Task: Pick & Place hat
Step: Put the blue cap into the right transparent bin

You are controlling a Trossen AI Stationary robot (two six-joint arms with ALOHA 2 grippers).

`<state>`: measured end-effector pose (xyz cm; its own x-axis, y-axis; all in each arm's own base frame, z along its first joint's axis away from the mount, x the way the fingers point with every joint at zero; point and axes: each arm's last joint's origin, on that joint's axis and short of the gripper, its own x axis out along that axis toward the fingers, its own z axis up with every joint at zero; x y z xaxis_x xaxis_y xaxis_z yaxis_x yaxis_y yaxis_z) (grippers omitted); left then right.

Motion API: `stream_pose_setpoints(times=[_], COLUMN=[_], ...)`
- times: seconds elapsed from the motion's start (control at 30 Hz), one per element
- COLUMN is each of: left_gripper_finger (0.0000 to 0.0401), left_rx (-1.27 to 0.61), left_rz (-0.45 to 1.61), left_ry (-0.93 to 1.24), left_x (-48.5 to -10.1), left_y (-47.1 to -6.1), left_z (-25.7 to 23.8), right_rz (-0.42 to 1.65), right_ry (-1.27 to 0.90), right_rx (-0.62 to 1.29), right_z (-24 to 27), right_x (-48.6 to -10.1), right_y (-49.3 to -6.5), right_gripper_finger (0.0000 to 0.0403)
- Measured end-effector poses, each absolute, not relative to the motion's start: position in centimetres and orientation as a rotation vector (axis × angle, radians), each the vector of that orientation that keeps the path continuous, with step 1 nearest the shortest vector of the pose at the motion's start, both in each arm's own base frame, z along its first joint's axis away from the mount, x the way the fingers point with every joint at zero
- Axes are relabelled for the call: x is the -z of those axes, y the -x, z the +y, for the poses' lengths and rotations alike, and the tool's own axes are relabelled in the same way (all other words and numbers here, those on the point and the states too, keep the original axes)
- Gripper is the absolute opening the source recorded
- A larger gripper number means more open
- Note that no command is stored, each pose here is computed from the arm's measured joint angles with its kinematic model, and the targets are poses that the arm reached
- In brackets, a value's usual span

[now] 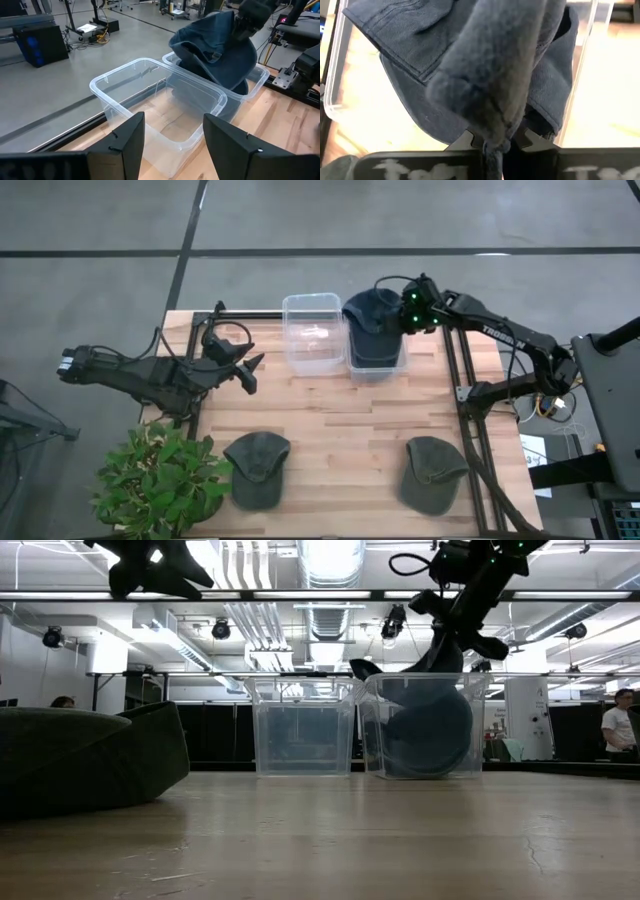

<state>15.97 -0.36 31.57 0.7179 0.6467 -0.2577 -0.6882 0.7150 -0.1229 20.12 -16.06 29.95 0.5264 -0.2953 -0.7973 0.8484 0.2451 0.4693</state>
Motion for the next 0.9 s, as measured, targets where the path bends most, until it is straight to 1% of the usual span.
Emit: stream_pose_setpoints(times=[0.3,0.43,0.53,0.7,0.9], left_gripper_finger=[0.0194,0.0194,0.0194,0.0194,0.0194], left_rx=[-0.743,-0.741,-0.741,-0.74,-0.74], left_rz=[0.209,0.209,0.21,0.21,0.21], left_ry=[0.2,0.2,0.199,0.199,0.199], left_x=[-31.6,-31.6,-31.6,-31.6,-31.5], left_y=[-16.0,-16.0,-16.0,-16.0,-16.0], left_z=[-0.4,-0.4,-0.4,-0.4,-0.4], right_rz=[0.665,0.688,0.69,0.659,0.677], right_ry=[-1.048,-1.002,-0.993,-0.98,-1.028], right_rx=[0.863,0.841,0.834,0.823,0.799], right_z=[-16.0,-16.0,-16.0,-16.1,-15.9], right_x=[-28.6,-28.5,-28.5,-28.8,-28.7], right_y=[-20.0,-20.0,-20.0,-20.2,-20.2], right_gripper_finger=[0.0013,0.0016,0.0032,0.0072,0.0108])
